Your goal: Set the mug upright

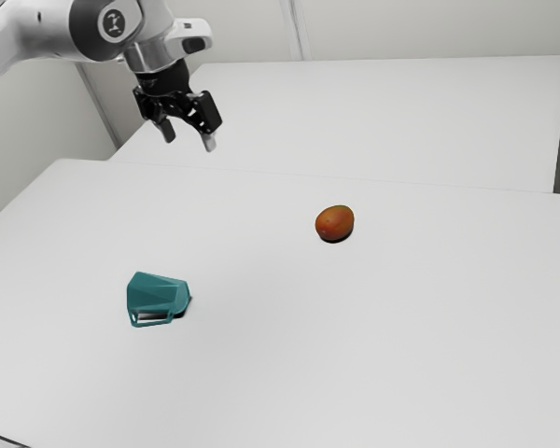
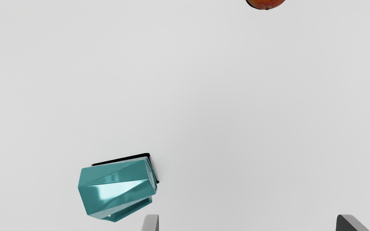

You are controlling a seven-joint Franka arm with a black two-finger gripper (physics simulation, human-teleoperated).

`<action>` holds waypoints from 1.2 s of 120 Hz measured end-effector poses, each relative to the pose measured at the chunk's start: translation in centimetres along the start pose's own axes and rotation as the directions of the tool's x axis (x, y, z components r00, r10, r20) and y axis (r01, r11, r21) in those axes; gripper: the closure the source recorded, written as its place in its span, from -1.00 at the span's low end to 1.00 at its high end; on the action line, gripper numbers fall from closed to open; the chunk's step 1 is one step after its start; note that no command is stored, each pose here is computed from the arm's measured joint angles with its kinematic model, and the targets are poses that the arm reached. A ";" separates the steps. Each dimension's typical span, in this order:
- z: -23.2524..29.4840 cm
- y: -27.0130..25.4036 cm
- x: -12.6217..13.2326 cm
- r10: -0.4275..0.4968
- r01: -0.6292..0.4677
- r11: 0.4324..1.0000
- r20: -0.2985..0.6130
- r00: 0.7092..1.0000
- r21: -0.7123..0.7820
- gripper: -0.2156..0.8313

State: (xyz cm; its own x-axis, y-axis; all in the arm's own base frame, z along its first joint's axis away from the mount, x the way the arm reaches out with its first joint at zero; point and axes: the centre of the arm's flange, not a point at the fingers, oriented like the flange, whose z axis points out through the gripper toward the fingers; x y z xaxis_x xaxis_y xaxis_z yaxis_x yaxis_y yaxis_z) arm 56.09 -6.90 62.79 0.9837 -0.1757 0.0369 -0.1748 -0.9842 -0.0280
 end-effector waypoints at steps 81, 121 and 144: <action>9.4 -8.9 -7.7 -0.168 0.197 0.972 0.206 0.964 -0.130 -0.59; 15.6 -15.9 -12.7 -0.185 0.233 0.913 0.169 0.968 -0.336 -0.59; 20.1 -20.0 -15.5 -0.225 0.259 0.820 0.128 0.966 -0.510 -0.59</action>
State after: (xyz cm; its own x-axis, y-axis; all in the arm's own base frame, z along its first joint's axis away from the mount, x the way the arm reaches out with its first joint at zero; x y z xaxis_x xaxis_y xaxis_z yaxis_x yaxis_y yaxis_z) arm 45.18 15.91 42.72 0.9948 0.0546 -0.0860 0.0903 -0.8634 0.4964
